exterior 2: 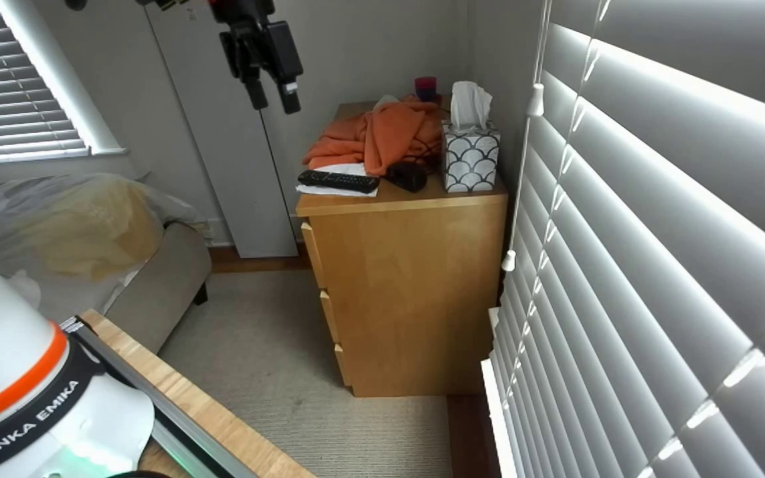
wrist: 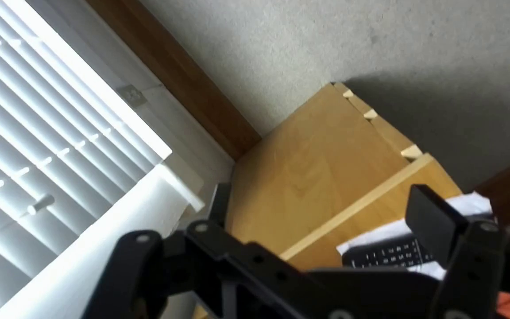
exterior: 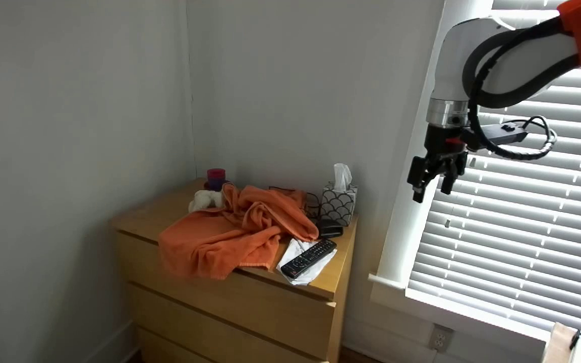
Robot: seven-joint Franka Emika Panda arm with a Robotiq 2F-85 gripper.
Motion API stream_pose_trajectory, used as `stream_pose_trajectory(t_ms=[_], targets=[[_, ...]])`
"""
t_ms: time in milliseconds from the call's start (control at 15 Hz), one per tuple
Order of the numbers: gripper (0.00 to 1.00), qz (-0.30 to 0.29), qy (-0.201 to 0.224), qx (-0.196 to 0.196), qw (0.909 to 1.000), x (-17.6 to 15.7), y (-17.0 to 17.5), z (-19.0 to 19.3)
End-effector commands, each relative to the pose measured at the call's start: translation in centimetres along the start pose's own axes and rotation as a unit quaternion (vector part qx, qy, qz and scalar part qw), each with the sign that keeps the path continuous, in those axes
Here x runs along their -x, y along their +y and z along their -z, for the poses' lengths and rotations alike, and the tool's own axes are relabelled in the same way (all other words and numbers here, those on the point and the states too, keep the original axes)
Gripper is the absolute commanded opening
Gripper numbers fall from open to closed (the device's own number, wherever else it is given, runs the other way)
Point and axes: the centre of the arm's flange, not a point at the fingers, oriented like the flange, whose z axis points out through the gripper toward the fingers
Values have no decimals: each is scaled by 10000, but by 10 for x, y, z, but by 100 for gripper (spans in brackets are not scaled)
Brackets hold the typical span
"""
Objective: Press a button on the bedside alarm clock radio
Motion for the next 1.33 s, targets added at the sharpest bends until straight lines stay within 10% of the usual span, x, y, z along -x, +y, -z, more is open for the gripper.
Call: stream_pose_trajectory(t_ms=[0,800,1267], targets=[[100,251,371,-50,9990,-70,-1,-8],[100,1175,1277,-414,9840,-213,-64,-101],[100,1166,1404,-483,9820,-224,-70,-128]])
